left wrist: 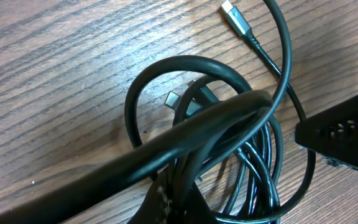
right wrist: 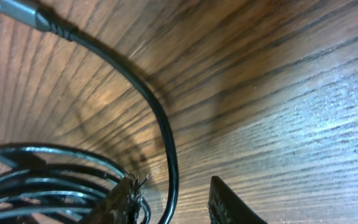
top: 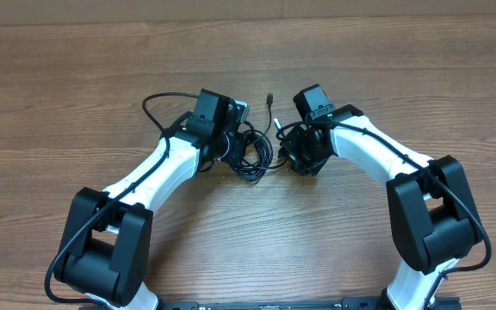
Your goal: Untangle cables
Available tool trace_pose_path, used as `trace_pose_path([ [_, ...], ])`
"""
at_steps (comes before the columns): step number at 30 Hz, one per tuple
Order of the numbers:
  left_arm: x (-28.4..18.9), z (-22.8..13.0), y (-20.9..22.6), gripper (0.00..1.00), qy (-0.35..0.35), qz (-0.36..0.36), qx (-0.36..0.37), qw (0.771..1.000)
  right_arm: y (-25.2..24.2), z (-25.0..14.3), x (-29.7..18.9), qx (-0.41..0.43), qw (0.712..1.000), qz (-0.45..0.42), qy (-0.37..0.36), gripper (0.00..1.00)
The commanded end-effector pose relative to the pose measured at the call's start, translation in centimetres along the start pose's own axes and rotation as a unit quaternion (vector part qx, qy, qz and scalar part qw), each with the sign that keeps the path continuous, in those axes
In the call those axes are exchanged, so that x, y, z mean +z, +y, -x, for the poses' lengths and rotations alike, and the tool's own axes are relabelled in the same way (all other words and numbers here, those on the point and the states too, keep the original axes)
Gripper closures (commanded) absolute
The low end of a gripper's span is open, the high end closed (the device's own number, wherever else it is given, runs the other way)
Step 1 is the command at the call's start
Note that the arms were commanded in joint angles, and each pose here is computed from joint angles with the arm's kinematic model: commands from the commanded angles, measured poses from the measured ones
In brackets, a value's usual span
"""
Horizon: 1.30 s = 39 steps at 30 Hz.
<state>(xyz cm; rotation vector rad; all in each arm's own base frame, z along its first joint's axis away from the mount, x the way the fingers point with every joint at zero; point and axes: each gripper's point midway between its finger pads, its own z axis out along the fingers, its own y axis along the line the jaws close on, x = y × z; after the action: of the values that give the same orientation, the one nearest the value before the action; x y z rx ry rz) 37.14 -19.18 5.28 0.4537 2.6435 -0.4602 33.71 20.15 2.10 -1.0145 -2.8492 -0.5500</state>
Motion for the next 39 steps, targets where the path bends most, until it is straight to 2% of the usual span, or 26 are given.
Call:
trace_pose_path([
  [1, -1.1, 1.6, -0.6, 0.96, -0.024, -0.015, 0.01, 1.0, -0.4, 0.6, 0.8, 0.012, 1.0, -0.014, -0.012, 0.69],
  [11, -1.1, 1.7, -0.8, 0.96, -0.025, -0.019, 0.01, 0.999, -0.6, 1.2, 0.8, 0.011, 0.999, -0.02, -0.029, 0.75],
  [16, -1.1, 1.6, -0.9, 0.96, -0.025, -0.023, 0.011, 0.999, -0.2, 0.7, 1.0, 0.003, 0.999, -0.018, -0.028, 0.96],
  [28, -1.2, 2.2, -1.8, 0.96, -0.035, -0.048, 0.012, 0.998, -0.1, -0.5, 0.8, -0.031, 0.999, -0.017, -0.002, 0.96],
  [39, -1.3, 2.3, -2.8, 0.96, -0.037, -0.076, 0.009, 0.996, 2.2, -1.4, -3.7, -0.027, 0.998, 0.035, -0.034, 0.96],
])
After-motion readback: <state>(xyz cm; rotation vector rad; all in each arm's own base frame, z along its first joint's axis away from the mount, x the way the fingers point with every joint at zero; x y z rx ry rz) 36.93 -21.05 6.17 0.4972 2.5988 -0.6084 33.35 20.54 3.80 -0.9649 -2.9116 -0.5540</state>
